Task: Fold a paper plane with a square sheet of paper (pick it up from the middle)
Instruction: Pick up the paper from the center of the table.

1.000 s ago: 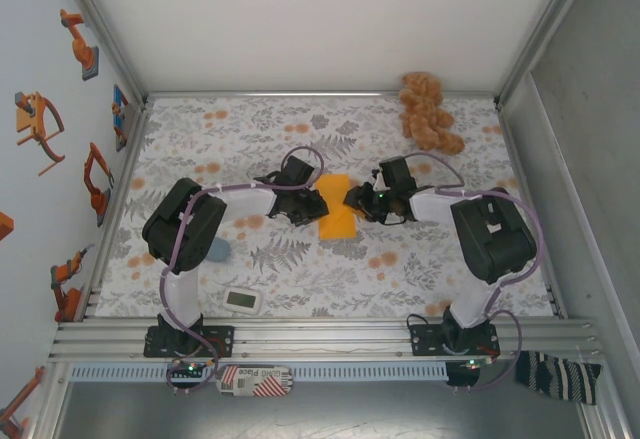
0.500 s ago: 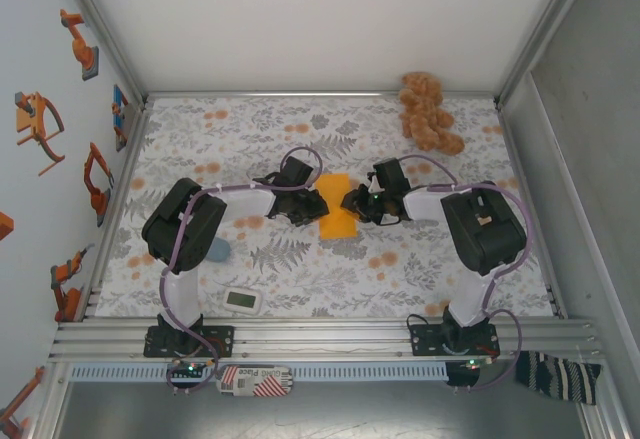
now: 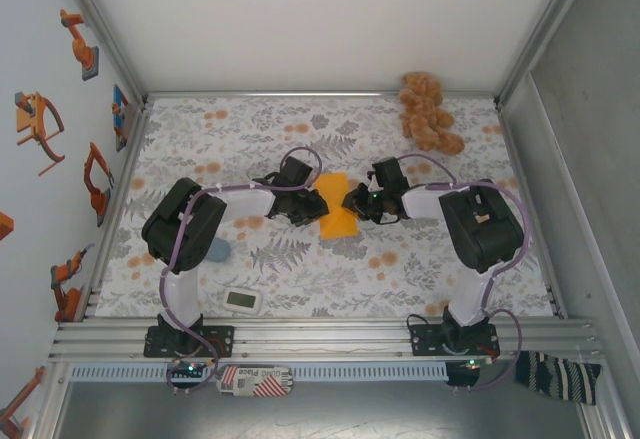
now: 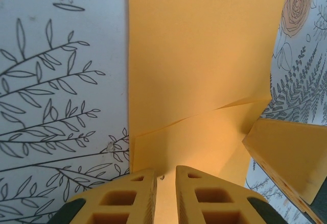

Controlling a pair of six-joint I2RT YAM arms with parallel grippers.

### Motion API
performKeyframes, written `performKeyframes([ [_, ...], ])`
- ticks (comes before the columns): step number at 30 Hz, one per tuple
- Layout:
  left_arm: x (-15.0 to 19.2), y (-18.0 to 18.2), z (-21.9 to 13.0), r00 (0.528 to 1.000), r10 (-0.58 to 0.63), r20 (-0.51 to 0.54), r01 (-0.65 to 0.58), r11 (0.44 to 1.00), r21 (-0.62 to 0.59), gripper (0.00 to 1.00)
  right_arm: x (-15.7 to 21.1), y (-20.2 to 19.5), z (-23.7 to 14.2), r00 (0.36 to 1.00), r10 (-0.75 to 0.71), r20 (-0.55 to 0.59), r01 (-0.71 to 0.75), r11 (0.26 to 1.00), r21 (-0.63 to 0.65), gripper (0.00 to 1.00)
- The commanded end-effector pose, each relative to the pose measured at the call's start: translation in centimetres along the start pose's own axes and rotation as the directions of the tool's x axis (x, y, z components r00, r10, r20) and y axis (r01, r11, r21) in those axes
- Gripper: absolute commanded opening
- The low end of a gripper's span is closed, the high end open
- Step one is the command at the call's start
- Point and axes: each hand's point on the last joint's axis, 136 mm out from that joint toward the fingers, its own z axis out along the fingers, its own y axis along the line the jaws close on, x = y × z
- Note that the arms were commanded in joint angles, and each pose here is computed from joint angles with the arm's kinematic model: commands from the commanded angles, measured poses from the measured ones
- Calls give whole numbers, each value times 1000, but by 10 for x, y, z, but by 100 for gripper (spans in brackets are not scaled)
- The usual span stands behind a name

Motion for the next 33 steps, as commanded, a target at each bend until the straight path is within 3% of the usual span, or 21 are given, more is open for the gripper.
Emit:
performKeyframes([
  [1,16,35,8,997,-50,-50,45,994,-104,19,-10,13,3,999,-25,36,26,999,-28,19],
  [18,15,33,6,997,-46,-55,41,994,-100,19,-22,20,4,994,-90,61,92,995,-37,12],
  [22,11,26,0,998,-41,-46,37,996,-82,19,-24,19,3,993,-95,68,97,995,-33,3],
  [25,1,11,-16,1000,-27,-13,27,999,-41,21,-27,27,-5,988,-128,91,132,991,-37,0],
  [33,-31,-25,-98,979,12,201,-28,997,75,42,-42,90,-61,942,-258,217,292,945,-145,0],
])
